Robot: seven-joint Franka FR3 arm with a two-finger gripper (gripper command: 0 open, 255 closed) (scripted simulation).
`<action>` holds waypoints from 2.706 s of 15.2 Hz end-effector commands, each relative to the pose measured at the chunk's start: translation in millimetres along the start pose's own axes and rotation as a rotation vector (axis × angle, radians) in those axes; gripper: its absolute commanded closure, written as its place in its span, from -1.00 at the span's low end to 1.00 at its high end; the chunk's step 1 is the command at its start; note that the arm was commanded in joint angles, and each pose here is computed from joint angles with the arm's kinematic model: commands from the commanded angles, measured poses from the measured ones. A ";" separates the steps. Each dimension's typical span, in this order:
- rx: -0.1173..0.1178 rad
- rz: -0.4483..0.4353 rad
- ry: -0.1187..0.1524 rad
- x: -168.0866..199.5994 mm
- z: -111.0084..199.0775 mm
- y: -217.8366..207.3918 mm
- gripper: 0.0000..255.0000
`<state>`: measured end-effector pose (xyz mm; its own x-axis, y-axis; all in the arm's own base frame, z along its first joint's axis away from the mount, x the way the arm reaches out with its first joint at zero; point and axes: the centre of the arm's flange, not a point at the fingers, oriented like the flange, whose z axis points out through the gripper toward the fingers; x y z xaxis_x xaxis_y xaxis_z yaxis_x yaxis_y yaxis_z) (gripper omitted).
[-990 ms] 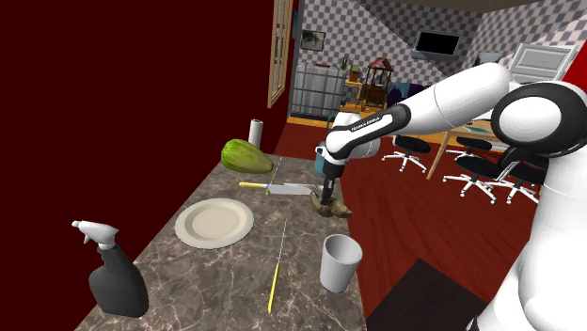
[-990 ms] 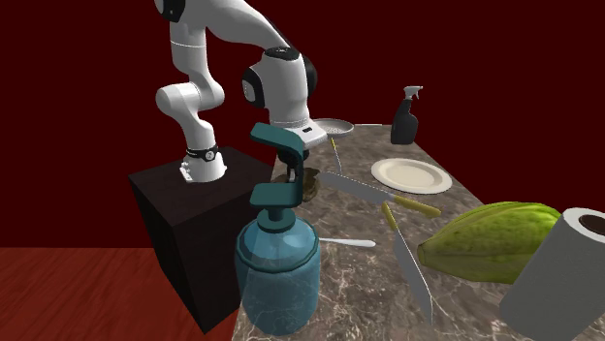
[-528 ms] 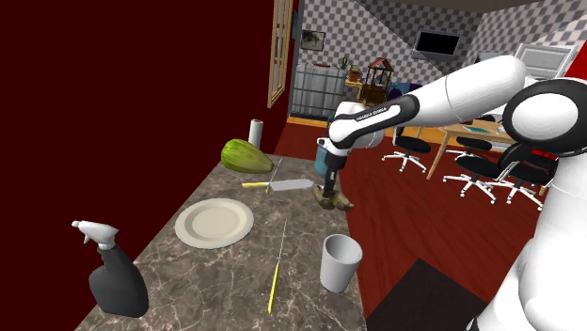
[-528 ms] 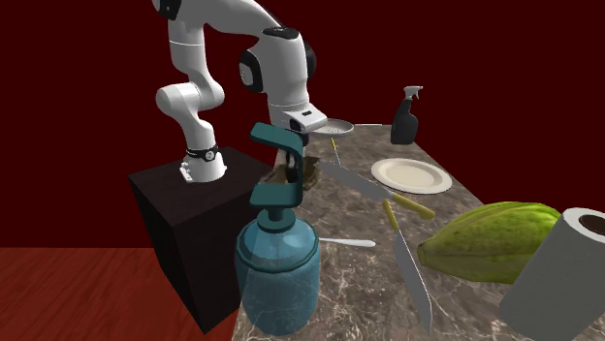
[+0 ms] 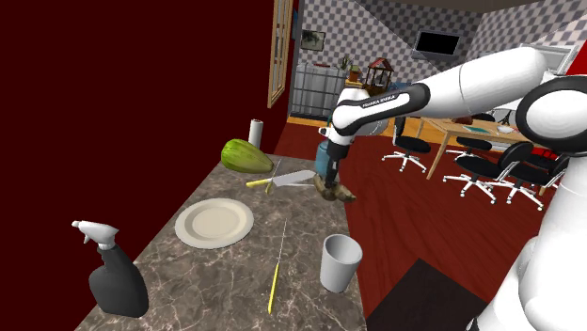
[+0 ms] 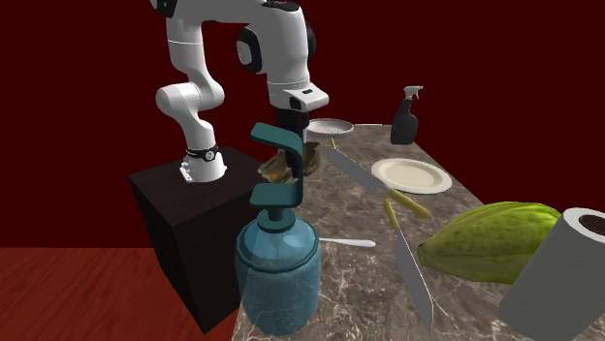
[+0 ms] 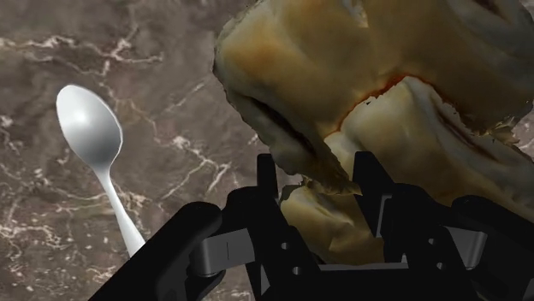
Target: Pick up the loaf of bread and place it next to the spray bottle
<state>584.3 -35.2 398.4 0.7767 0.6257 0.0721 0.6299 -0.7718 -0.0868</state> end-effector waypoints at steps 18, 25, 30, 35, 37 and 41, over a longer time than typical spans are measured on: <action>0.000 0.000 0.000 6.9 -100.4 -7.9 1.00; 0.000 0.000 0.000 9.5 -137.2 -11.1 1.00; 0.000 0.000 0.000 11.5 -163.4 -13.4 1.00; 0.000 0.000 0.000 13.4 -189.6 -15.7 1.00; 0.000 0.000 0.000 14.1 -200.1 -16.6 1.00; 0.000 0.000 0.000 15.6 -221.1 -18.4 1.00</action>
<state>583.9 -36.6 615.0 0.7767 0.6257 0.0721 0.6298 -0.7719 -0.0867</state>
